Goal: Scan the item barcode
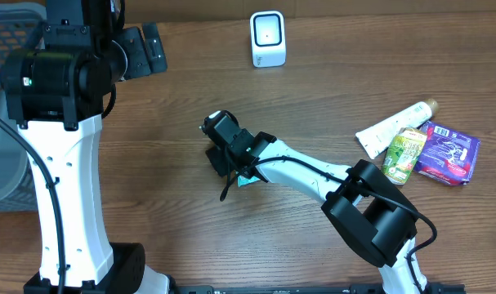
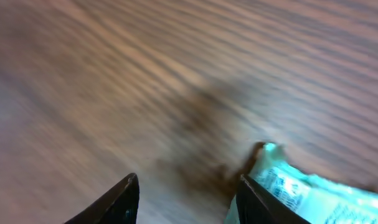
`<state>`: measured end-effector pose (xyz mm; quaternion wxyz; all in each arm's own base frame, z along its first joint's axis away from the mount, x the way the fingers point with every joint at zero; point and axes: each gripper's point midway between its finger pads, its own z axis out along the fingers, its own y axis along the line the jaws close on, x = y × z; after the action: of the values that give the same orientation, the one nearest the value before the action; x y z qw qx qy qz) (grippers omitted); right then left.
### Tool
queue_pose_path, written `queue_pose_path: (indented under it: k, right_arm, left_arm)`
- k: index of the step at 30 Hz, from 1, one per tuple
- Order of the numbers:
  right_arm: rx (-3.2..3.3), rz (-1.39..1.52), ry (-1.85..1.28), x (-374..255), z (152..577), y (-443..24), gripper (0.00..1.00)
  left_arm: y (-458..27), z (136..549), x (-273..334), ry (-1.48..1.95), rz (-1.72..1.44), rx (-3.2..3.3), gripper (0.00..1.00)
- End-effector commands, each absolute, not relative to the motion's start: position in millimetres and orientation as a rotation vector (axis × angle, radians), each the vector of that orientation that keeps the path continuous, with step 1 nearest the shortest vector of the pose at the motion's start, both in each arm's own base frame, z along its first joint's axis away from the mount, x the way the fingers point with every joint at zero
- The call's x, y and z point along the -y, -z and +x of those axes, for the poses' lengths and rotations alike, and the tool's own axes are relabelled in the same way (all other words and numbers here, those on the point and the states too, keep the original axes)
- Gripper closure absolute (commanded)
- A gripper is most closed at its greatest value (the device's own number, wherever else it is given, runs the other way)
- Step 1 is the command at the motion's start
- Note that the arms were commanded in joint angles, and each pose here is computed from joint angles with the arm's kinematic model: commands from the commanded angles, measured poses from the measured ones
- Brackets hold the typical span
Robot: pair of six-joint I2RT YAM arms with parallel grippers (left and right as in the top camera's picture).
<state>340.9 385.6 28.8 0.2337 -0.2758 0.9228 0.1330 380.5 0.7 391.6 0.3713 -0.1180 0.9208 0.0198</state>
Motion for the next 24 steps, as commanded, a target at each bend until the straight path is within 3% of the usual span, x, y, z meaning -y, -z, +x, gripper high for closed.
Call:
queue_pose_path:
  k: [1, 9, 16, 24]
  right_arm:
    - [-2.52, -0.662, -0.135, -347, 369, -26, 0.49]
    - [-2.654, -0.231, 0.024, -268, 404, -25, 0.48]
    - [-2.866, -0.114, -0.143, -234, 407, -46, 0.46]
    - [-3.0, -0.289, -0.66, -213, 390, -94, 0.21]
  left_arm:
    - [-394, 382, -2, -0.057, -0.324, -2.346, 0.0]
    - [-394, 382, -2, -0.057, -0.324, -2.346, 0.0]
    - [-394, 382, -2, -0.057, -0.323, -2.346, 0.0]
    - [-394, 382, -2, -0.057, -0.324, -2.346, 0.0]
